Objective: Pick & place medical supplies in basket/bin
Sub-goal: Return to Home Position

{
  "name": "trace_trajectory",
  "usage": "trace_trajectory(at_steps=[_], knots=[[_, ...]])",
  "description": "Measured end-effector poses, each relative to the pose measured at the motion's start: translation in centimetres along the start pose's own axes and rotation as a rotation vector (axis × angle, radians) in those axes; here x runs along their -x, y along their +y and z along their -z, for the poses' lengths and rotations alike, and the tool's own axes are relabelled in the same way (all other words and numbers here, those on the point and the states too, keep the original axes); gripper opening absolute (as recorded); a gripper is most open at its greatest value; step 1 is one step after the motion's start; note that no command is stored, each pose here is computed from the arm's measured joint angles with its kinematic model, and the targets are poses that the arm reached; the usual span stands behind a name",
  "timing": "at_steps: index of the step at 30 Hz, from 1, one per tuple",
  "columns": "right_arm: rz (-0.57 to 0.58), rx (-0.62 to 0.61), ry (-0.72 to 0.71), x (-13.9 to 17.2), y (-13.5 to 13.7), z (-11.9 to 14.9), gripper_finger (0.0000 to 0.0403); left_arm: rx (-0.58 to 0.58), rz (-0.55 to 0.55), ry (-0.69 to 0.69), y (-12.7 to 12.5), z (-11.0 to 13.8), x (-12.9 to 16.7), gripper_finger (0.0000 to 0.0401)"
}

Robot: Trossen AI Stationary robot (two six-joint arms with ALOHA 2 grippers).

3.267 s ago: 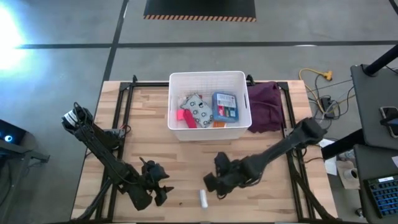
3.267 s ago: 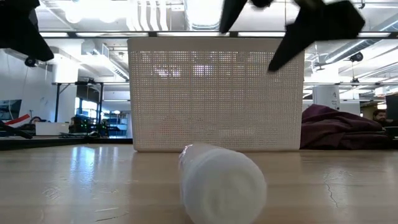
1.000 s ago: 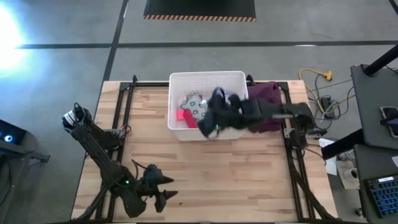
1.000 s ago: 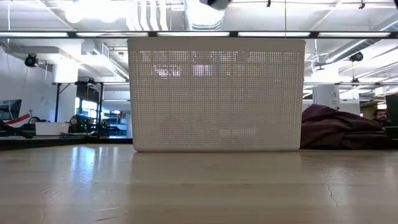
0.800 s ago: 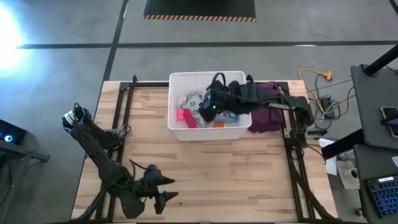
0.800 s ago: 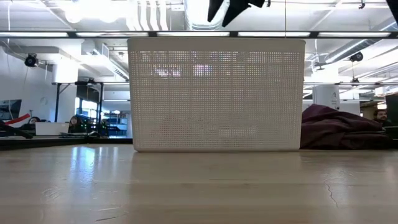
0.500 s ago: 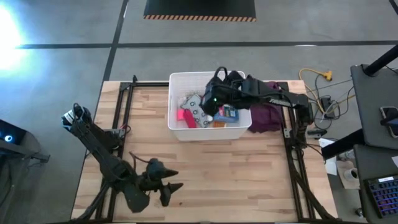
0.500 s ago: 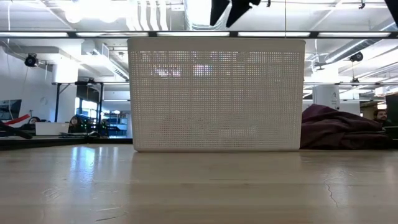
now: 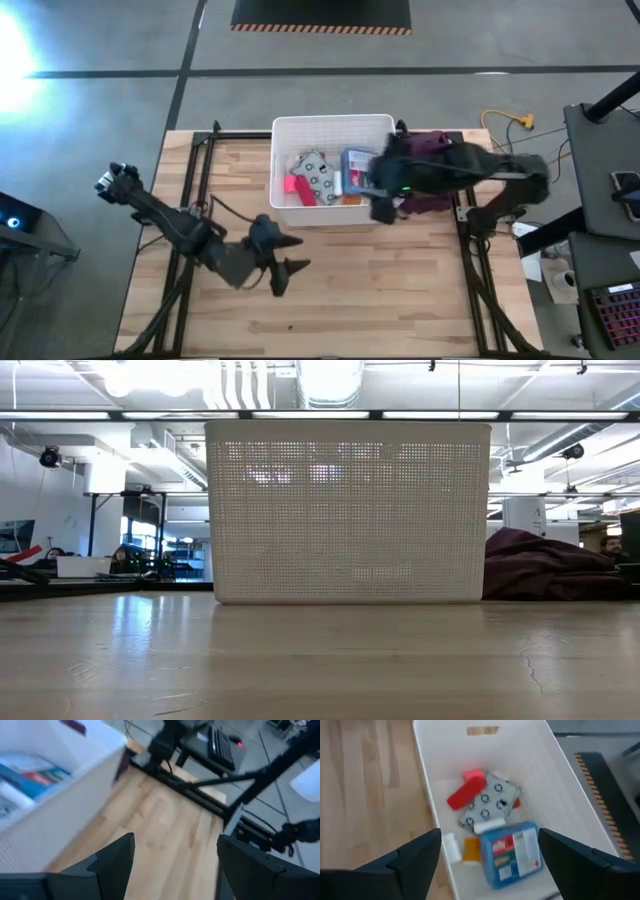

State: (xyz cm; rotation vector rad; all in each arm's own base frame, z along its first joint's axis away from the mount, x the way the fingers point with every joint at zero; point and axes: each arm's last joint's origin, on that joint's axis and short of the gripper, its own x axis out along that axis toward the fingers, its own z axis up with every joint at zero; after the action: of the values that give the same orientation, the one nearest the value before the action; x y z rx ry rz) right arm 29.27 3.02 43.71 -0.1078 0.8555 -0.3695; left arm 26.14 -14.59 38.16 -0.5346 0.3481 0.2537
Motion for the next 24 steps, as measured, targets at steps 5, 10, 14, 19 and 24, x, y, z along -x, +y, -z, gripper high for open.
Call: trace_trajectory(at_steps=[5,10,14,19,24], knots=[[-0.078,-0.055,-0.057,2.6,-1.1,4.1,0.0318,-0.024,-0.020,-0.044,1.9,-2.3,0.4,0.0262],[-0.124,-0.085,-0.178,4.2,-1.9,7.5,0.0313,-0.021,-0.037,-0.063,5.1,-5.0,-0.1,0.0262],[-0.105,-0.088,-0.195,5.3,-3.2,10.1,0.0318,-0.063,-0.148,-0.122,8.1,-7.3,-0.4,0.0262],[-0.153,-0.293,-0.224,7.0,-4.7,12.5,0.0325,0.024,-0.237,-0.167,10.5,-8.8,1.3,0.0262],[-0.338,-0.222,-0.319,8.0,-5.1,13.9,0.0330,-0.129,-0.196,-0.153,10.5,-8.9,2.6,0.0262]])
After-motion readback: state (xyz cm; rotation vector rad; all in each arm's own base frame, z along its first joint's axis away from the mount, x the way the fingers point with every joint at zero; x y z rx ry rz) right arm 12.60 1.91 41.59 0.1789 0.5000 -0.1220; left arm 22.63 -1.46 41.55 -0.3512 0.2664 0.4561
